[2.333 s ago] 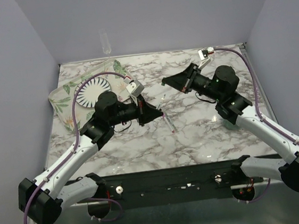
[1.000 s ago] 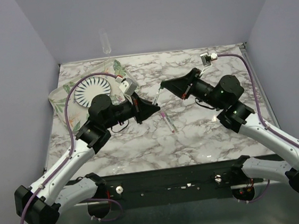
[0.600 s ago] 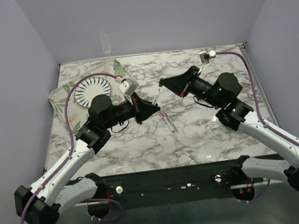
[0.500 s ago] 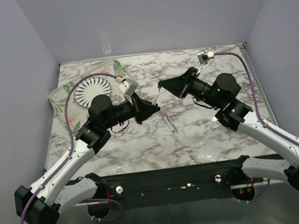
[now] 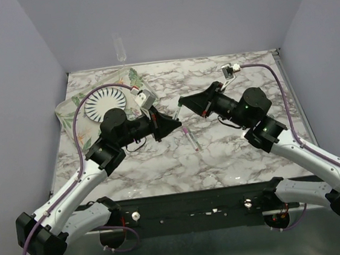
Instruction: Insert the pens into the pen caps
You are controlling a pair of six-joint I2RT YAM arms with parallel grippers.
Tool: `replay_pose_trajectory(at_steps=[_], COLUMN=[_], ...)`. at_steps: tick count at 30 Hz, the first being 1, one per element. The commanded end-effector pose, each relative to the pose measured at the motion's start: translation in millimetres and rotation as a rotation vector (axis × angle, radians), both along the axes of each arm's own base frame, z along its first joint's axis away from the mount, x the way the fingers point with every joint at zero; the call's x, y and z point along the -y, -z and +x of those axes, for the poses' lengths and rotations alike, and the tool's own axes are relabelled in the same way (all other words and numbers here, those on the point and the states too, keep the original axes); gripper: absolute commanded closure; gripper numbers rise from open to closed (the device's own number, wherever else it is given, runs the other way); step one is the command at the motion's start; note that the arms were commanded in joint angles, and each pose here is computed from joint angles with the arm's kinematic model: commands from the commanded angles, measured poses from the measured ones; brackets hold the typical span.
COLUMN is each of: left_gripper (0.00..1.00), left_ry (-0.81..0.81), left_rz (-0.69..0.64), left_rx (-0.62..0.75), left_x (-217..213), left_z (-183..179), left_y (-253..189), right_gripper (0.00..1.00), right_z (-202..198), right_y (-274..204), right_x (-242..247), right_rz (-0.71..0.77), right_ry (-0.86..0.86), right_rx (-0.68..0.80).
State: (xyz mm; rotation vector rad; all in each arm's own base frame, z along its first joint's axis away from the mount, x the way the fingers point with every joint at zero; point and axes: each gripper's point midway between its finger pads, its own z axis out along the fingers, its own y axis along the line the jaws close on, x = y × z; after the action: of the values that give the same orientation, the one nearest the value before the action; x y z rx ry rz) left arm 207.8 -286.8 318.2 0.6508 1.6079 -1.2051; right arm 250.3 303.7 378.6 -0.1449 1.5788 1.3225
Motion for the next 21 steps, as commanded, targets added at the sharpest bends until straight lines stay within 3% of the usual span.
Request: replay_pose_trajectory(at_steps=[1,6,12,15,19,21], left_gripper=[1.0,1.0,1.0,1.0,1.0,1.0], left_ry=[-0.06,-0.075,-0.043,-0.025,-0.006,0.015], left_rz=[0.005,0.003,-0.024,-0.04,-0.055,-0.075], left_rx=[0.038,0.059,0.105,0.133,0.173,0.201], left_x=[-8,-9,-7,-7,-9,-9], left_z=[6,9,4,-1,-7,-13], left_y=[-3,-7,-18,-25,-28,-34], right_gripper=[0.99,0.99,0.87,0.76,0.46,0.4], right_z=[-4,-9,-24,-28,-34,-36], right_y=[21,37,35,24,-2,-12], right_x=[-1,-6,-19,-14,-7,-3], right_rz=[-0.095,-0.16,-0.125,-0.097,-0.077,-0.064], right_ry=[0.048,0.109,0.03,0.026,0.027,0.03], right_rx=[-0.006,-0.018,-0.021,0.001,0.042,0.052])
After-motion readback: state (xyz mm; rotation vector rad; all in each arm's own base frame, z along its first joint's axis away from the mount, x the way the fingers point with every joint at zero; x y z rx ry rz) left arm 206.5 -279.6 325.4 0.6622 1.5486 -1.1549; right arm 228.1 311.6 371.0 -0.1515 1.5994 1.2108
